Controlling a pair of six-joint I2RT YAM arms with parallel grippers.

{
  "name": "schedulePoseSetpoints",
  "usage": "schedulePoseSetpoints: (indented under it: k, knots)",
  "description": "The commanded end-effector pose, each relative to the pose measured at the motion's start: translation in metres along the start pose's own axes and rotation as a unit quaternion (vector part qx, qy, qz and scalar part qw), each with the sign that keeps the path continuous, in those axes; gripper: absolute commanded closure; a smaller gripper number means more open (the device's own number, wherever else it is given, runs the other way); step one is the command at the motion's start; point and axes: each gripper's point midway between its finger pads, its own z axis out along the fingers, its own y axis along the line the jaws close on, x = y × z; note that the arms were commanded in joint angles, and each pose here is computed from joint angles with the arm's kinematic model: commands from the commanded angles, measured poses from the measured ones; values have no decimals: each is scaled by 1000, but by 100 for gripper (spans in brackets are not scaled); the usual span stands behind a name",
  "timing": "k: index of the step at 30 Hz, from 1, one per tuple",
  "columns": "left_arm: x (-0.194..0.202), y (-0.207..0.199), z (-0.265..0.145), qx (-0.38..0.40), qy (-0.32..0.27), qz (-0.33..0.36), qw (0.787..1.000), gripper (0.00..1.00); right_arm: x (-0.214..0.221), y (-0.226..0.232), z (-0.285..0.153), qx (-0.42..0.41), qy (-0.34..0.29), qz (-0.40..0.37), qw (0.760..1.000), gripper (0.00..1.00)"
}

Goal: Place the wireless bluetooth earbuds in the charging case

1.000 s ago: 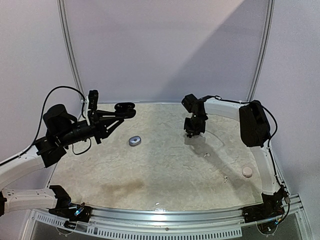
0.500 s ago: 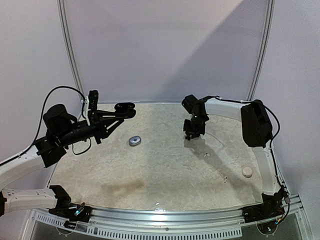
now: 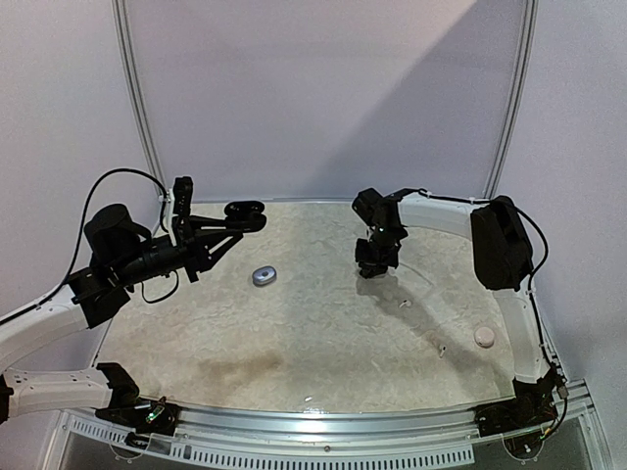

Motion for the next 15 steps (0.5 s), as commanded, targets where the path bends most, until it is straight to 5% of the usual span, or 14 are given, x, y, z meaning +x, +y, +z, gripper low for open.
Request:
schedulePoseSetpoints:
  k: [1,15]
  knots:
    - [-3,4,-1,-6,-2,7,1000,100,40,-5,25,16,69,-15,997,90]
    - [-4,3,-1,-4,-3,11,1000,100,3,20,-43,-48,-53,-87,994,98]
